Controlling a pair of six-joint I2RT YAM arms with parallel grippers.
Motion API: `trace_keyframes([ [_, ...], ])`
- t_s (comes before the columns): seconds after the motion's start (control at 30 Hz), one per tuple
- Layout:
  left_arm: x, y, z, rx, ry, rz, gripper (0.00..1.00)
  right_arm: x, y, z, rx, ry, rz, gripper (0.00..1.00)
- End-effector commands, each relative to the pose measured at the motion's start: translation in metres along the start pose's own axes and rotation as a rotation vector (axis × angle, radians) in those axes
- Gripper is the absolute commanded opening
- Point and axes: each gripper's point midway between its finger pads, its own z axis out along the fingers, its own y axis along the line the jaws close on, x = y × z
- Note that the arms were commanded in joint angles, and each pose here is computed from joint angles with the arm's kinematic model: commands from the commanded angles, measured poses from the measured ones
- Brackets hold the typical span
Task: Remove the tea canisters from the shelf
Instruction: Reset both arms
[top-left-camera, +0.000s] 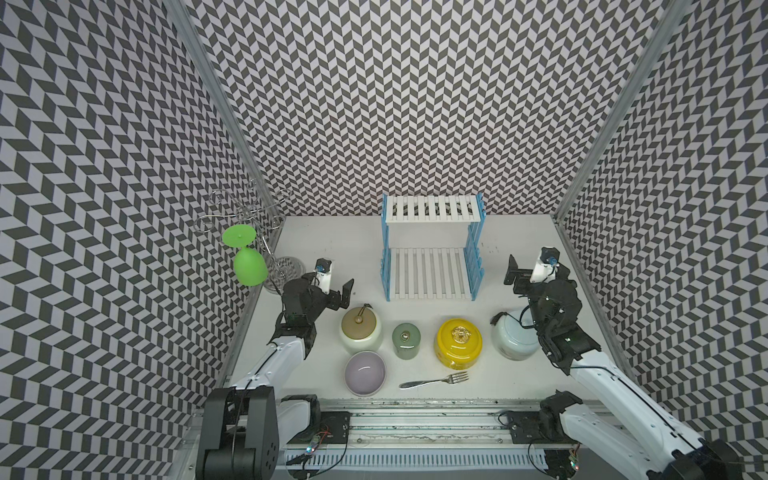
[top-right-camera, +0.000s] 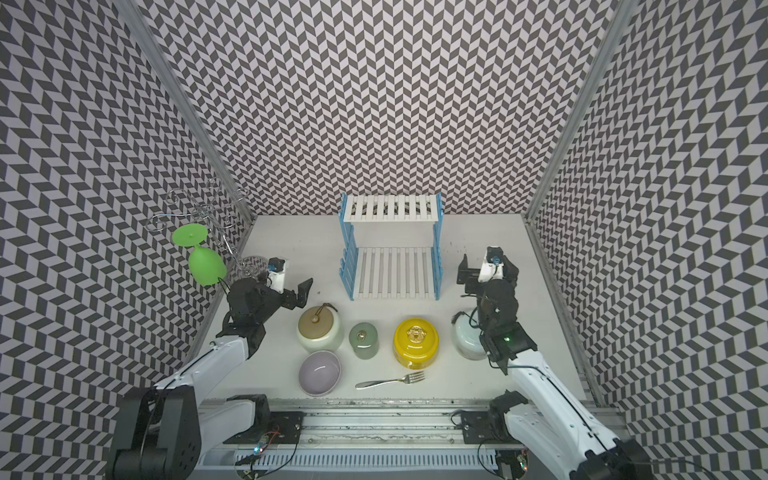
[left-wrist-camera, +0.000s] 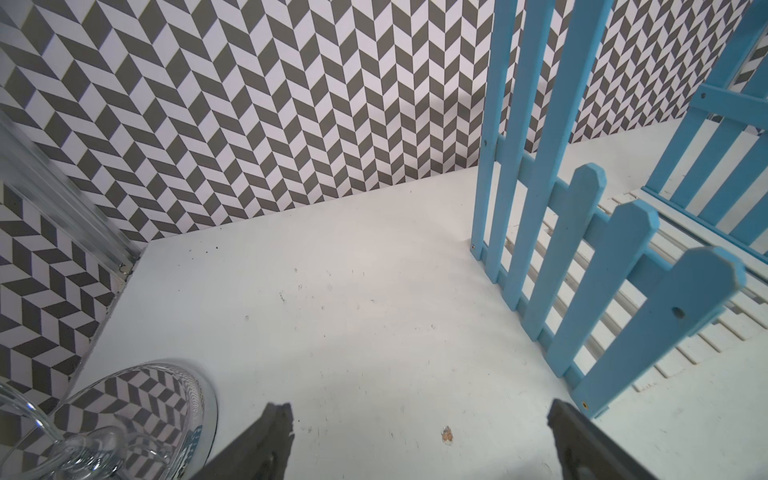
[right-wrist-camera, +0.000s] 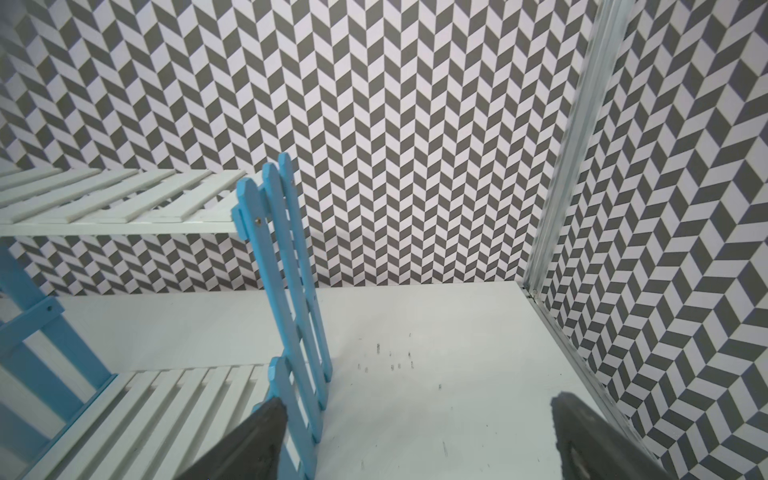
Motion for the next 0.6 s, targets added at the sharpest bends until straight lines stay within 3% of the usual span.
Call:
trace_keyframes([
  [0.0,-0.019,0.013,-0.003,-0.059,-0.139,0.006,1.00,-0.013,-0.003,0.006,-0.010,-0.096,0.062,1.00],
  [0.4,0.001,0.022,-0.002,-0.086,-0.211,0.020,1.00,0.049,-0.026,0.030,0.093,-0.001,0.076,1.00],
  [0.57,0.001,0.029,0.007,-0.090,-0.196,-0.034,1.00,0.070,-0.032,0.033,0.120,0.022,0.070,1.00],
])
